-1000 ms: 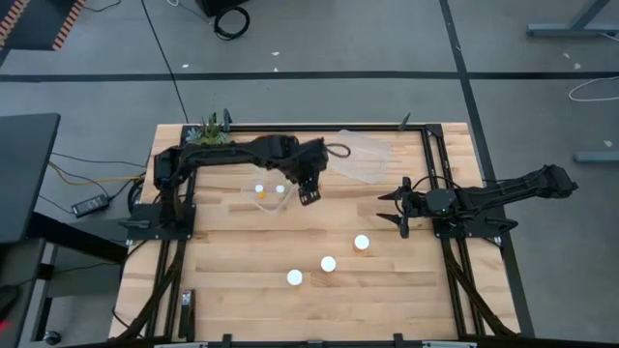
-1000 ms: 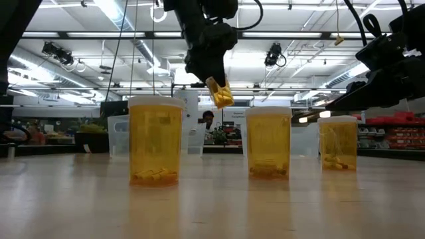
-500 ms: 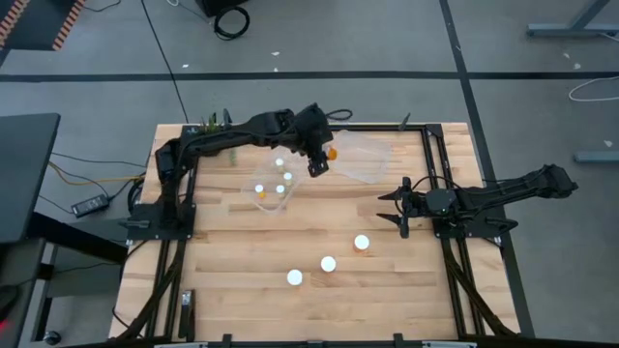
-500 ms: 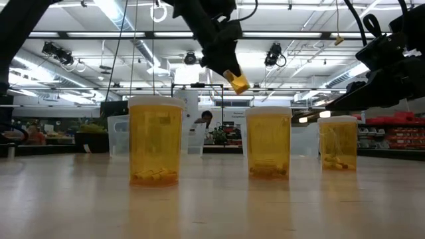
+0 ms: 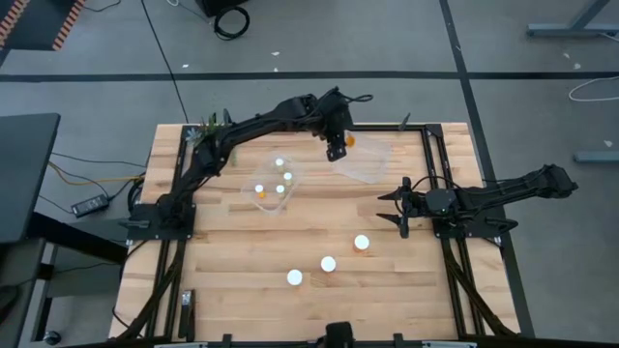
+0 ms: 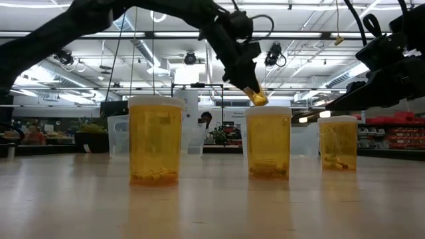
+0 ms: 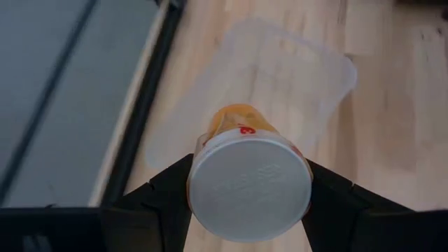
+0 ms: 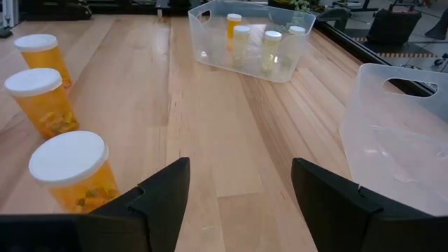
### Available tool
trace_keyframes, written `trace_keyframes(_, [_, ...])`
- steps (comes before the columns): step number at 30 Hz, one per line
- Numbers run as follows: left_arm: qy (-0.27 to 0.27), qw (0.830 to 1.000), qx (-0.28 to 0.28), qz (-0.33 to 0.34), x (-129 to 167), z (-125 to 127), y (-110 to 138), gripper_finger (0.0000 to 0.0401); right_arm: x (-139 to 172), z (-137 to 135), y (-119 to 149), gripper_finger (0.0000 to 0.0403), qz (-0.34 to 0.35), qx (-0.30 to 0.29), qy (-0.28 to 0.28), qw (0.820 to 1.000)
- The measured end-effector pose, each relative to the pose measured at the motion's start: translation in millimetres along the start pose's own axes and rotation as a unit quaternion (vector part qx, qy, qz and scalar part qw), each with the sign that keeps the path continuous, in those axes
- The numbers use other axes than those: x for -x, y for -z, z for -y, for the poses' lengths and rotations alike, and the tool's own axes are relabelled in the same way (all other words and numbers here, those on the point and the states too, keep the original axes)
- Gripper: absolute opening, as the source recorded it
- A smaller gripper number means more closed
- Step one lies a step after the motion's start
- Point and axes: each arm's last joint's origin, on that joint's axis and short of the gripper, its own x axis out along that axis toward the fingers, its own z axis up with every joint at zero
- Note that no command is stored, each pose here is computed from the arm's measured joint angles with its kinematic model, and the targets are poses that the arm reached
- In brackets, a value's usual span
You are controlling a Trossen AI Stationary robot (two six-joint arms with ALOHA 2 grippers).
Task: Pick and place medicine bottles into bin by pill shape (circle, oval)
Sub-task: Put the big orange pill bottle into the right transparent bin
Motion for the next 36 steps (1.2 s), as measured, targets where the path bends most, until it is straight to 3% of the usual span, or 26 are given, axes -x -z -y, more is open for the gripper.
trace_keyframes(8, [0.009,1.0,-0.01,-0.014,-28.4,-11.9,11.5,0.0219,0.0,0.0,0.1,0.0257,0.0,0.0,0.0,1.0])
trace_keyframes(20, [0.003,0.998,-0.046,0.051,-54.2,-2.8,3.0,0.0219,0.0,0.0,0.2,0.0257,-0.001,0.0,0.0,1.0])
trace_keyframes(31, [0.01,0.998,-0.054,0.032,-98.5,2.2,21.0,0.0219,0.0,0.0,0.2,0.0257,-0.001,0.0,0.0,1.0])
trace_keyframes(36, [0.017,0.998,-0.055,0.007,-99.5,3.6,26.1,0.0219,0.0,0.0,0.1,0.0257,0.0,0.0,0.0,1.0])
